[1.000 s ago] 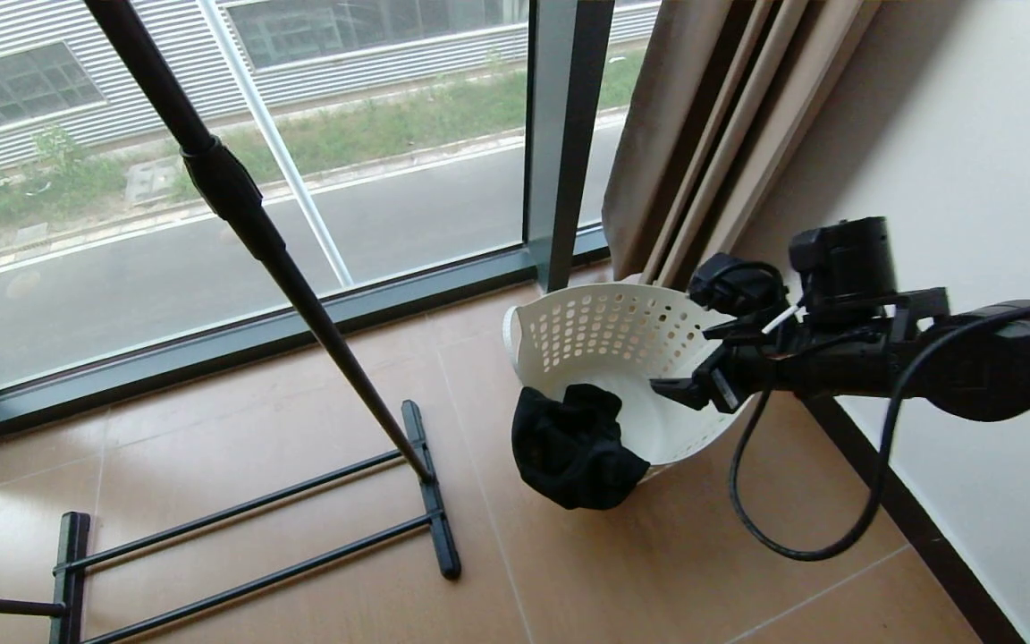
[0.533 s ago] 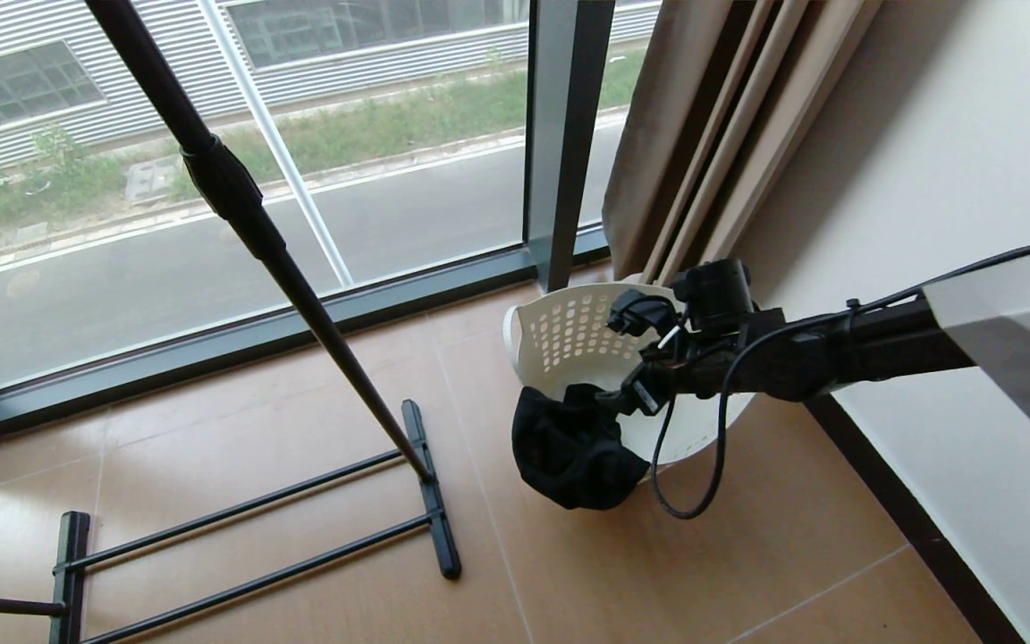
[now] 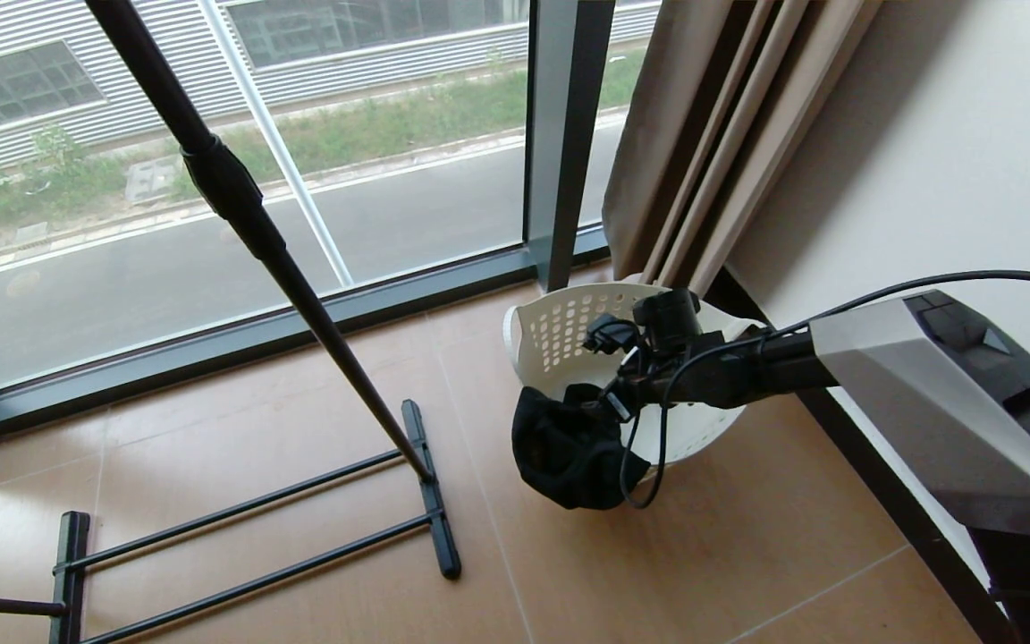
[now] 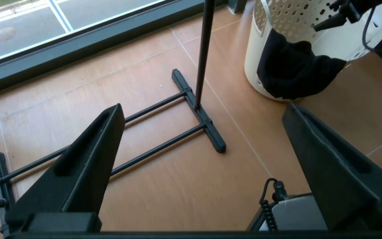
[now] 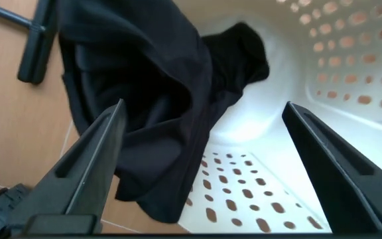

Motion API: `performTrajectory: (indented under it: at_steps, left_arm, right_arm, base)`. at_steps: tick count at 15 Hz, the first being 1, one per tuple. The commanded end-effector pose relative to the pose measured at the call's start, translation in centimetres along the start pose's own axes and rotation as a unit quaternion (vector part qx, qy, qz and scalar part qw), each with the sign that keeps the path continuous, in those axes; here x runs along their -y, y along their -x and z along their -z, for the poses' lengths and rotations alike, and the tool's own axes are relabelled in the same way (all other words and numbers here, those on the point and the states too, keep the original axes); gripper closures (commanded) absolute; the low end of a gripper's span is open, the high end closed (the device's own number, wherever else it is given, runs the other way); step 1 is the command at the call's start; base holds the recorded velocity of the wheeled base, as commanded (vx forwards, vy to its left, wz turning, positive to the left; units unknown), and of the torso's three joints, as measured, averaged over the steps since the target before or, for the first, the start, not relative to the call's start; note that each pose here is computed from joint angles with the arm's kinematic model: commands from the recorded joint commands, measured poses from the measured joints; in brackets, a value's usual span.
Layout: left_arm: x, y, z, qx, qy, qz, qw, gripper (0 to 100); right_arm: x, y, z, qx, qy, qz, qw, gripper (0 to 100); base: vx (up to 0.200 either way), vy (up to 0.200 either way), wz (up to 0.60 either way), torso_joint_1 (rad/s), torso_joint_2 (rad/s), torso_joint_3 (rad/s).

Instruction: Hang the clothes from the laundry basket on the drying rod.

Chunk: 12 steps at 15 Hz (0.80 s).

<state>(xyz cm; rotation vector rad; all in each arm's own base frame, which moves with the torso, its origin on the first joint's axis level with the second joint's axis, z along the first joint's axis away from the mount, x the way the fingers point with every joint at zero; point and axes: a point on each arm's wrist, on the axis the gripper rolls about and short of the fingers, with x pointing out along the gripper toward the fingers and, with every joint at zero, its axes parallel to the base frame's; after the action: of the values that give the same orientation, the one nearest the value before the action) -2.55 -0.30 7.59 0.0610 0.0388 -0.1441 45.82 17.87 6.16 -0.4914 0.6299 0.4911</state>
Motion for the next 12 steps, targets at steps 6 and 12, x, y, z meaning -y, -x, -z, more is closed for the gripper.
performTrajectory:
  at_steps: [6,12]
  left_arm:
    - [0.0,0.0,0.0,0.0,-0.001,0.002,1.0,0]
    - [0.0,0.0,0.0,0.0,-0.001,0.001,1.0,0]
  right_arm:
    - [0.7,-3.1,0.4,-0.024,-0.03,-0.002,0.9993,0]
    - [-0.2,-5.8,2.1,-0.055,-0.027,0.007,0.9981,0]
  base:
    - [0.0,0.0,0.0,0.0,0.0,0.0]
    - [0.0,0.0,0.0,0.0,0.0,0.0]
